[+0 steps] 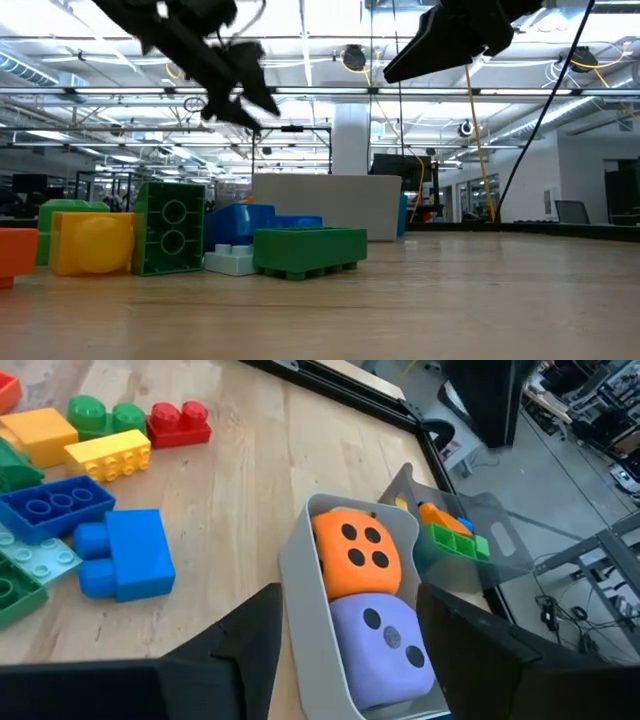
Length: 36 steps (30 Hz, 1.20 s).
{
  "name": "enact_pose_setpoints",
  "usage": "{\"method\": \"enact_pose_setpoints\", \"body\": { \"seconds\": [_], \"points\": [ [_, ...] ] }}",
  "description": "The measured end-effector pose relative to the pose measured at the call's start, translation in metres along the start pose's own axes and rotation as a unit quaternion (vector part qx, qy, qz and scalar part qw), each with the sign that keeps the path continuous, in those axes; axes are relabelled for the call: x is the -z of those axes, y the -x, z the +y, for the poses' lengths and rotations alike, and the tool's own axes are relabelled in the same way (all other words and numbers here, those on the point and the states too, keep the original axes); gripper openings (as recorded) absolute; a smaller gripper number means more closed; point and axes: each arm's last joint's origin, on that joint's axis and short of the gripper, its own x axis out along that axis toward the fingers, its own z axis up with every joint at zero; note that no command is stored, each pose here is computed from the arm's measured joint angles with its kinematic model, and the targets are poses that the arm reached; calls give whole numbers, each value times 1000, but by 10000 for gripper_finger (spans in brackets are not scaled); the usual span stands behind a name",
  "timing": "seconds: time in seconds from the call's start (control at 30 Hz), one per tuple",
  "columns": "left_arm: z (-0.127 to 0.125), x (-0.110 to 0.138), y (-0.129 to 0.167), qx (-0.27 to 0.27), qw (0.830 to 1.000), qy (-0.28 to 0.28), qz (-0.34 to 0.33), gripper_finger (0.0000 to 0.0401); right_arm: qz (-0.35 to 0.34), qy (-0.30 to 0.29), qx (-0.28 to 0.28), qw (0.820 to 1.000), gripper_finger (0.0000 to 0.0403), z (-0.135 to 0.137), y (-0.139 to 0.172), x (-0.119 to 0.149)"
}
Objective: Pick & Place Toys
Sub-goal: Put the blue game piece into the black bin
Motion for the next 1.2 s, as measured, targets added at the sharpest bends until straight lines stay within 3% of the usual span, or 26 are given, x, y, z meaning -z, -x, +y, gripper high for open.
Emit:
{"method": "enact_pose_setpoints", "body": {
  "seconds": [0.27,0.43,0.6,0.73,0.93,1.1,1.2],
  "points": [
    [-73,10,52,95,988,-120,-38,301,0,-10,0,1000,199,0,0,0],
    [-103,19,79,156,965,-198,-66,306,0,-17,0,1000,200,0,0,0],
    [-124,22,93,206,944,-236,-107,309,0,-21,-1,1000,197,0,0,0],
    [-134,21,96,228,937,-228,-132,306,0,-21,-1,1000,197,0,0,0],
    [-141,13,103,259,939,-151,-170,305,0,-9,-1,1000,198,0,0,0],
    [-148,18,95,262,942,-144,-155,309,1,-6,-2,1000,198,1,-1,2],
    [-153,26,82,258,946,-144,-134,309,6,0,-41,999,198,5,-2,9]
  ]
}}
